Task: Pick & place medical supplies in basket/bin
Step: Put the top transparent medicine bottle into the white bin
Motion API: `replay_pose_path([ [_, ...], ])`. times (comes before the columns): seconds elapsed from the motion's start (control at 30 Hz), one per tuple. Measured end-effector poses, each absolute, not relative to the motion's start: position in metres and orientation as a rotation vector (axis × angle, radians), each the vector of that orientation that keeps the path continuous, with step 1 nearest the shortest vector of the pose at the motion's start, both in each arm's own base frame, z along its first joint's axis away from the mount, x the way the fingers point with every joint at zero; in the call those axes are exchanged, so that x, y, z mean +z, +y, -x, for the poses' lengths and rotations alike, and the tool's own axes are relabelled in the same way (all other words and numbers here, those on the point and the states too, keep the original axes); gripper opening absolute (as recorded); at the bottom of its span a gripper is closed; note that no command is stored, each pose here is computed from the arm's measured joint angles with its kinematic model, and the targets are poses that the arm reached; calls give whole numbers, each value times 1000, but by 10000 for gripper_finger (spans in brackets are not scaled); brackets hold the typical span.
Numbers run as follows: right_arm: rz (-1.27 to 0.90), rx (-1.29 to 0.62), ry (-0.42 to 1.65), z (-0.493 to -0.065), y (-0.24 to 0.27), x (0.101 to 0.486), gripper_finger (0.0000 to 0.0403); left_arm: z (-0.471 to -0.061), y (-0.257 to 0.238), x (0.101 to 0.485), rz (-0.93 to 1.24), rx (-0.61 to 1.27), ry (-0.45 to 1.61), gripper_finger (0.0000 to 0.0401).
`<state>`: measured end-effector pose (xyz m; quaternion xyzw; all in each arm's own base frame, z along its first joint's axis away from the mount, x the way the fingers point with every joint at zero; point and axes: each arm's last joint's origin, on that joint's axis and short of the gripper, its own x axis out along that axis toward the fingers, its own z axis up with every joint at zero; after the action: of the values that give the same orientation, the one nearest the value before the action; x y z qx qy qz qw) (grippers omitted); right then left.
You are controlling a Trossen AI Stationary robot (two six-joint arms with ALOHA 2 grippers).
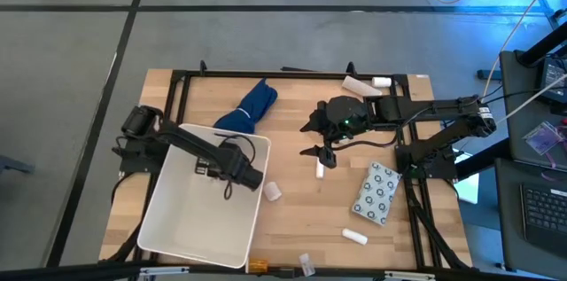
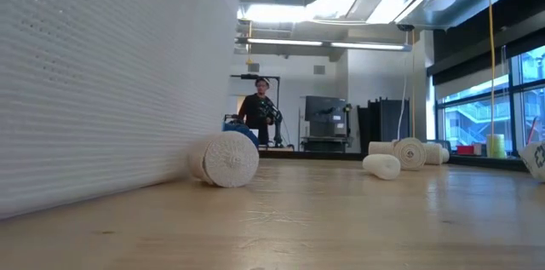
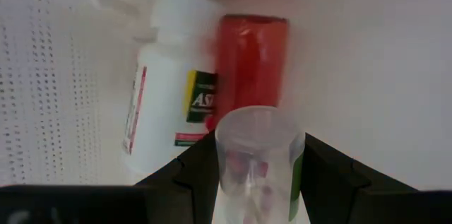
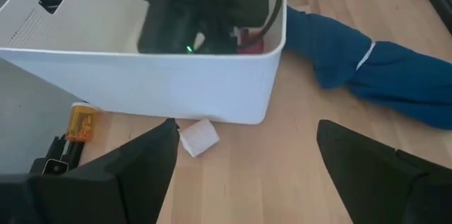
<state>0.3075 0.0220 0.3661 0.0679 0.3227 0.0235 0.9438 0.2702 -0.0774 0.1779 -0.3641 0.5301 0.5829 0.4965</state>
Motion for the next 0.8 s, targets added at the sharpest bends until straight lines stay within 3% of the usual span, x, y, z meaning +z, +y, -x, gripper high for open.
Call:
replay_pose_path([
  [0.8, -139, 48, 657, -308, 22, 366, 335, -275, -77, 166, 850, 1404, 1320, 177],
])
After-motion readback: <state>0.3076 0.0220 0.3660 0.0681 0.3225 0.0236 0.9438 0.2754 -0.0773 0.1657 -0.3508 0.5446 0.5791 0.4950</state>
